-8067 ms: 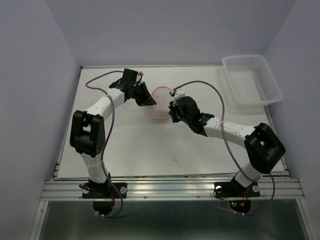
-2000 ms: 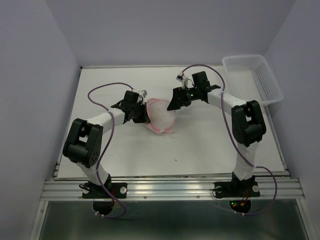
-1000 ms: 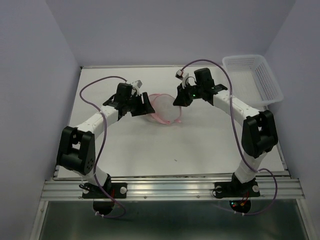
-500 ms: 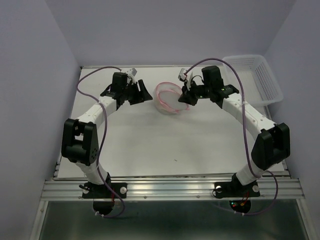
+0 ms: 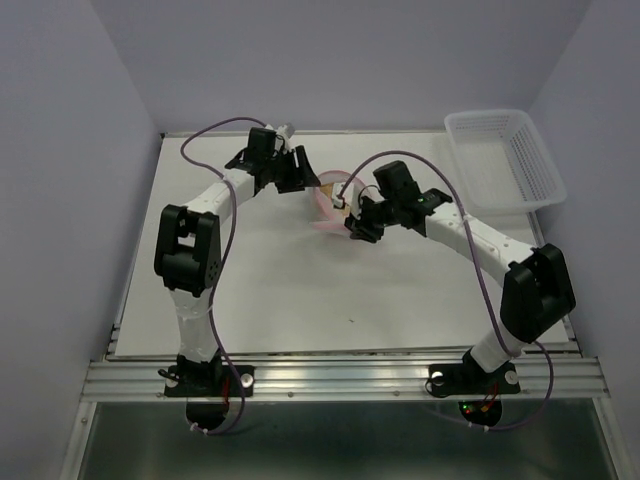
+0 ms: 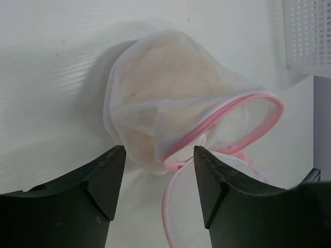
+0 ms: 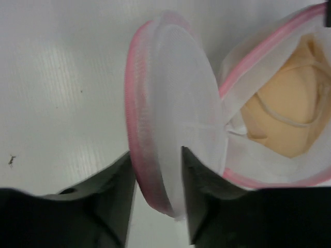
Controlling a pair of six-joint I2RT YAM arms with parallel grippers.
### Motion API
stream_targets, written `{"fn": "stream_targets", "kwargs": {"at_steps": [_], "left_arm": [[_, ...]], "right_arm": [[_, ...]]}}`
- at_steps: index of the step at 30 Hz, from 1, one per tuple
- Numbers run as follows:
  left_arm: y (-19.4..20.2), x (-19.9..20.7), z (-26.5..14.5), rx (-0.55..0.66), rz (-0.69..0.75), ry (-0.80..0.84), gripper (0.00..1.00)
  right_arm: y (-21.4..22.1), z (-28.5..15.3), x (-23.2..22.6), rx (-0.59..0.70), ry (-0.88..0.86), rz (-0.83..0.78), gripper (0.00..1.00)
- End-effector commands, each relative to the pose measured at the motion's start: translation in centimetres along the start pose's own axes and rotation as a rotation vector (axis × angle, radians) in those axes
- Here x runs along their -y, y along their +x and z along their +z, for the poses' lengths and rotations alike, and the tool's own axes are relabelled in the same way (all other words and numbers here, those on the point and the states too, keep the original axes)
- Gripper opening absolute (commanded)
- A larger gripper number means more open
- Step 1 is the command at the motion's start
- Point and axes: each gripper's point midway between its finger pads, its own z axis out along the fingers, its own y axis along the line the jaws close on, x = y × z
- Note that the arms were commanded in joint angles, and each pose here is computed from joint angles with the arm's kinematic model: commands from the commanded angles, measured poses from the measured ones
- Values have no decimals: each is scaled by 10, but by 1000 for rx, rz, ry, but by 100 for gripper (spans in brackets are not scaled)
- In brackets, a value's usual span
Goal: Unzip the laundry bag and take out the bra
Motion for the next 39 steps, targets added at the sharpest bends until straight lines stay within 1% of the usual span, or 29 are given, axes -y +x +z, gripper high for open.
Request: {"fn": "stream_targets", "kwargs": {"at_steps": [1,2,3,4,8,11,12,13,15,17,18,21,22,24,25,27,32,33,35,36,37,39], "left_arm": [[-22,25,-9,48,75,27,66],[-22,25,-8,48,75,24,66],[-21,22,-7,45,74,14,65],[-19,21,-6,40,77,11,65],[-12,17,2,24,84,-27,65],[-9,11,9,13,78,-62,63],[-7,5,13,10,74,-87,63],[-9,4,13,14,72,-95,62],[-7,3,18,6,73,-99,60],[-5,3,20,-1,74,-96,58],[-3,3,22,-5,73,-96,57],[-1,8,25,-12,73,-84,44],[0,10,26,-16,73,-79,32],[3,12,26,-21,72,-73,19],[7,13,25,-27,71,-75,11],[11,15,23,-31,73,-75,1],[21,14,11,-35,66,-98,0],[22,13,10,-34,67,-105,0],[25,13,6,-35,69,-107,0],[25,12,5,-34,70,-111,0],[26,12,5,-37,70,-113,0],[29,10,5,-43,69,-114,0]], "right_arm": [[15,9,-26,-141,-1,-148,68],[13,10,-30,-125,-19,-147,76],[10,10,-31,-111,-30,-151,91],[5,7,-33,-92,-34,-160,100],[-16,-1,-34,-24,-35,-175,100],[-27,-7,-21,-1,43,-162,100],[-31,-8,-15,7,81,-116,100],[-40,-9,-5,34,133,-102,100],[-46,-10,11,45,217,-53,100],[-54,-11,20,60,251,-29,100],[-53,-5,22,56,244,-4,100],[-59,4,22,73,211,2,100],[-54,12,22,60,198,9,100],[-58,16,31,60,219,24,100],[-53,24,34,42,220,36,100],[-51,31,41,31,237,59,100],[-38,54,52,-14,252,114,100],[-31,61,52,-29,251,147,100],[-29,61,64,-18,260,199,100],[-27,67,63,-19,255,250,100],[-26,63,76,-7,277,285,100],[-21,65,83,1,280,363,100]]}}
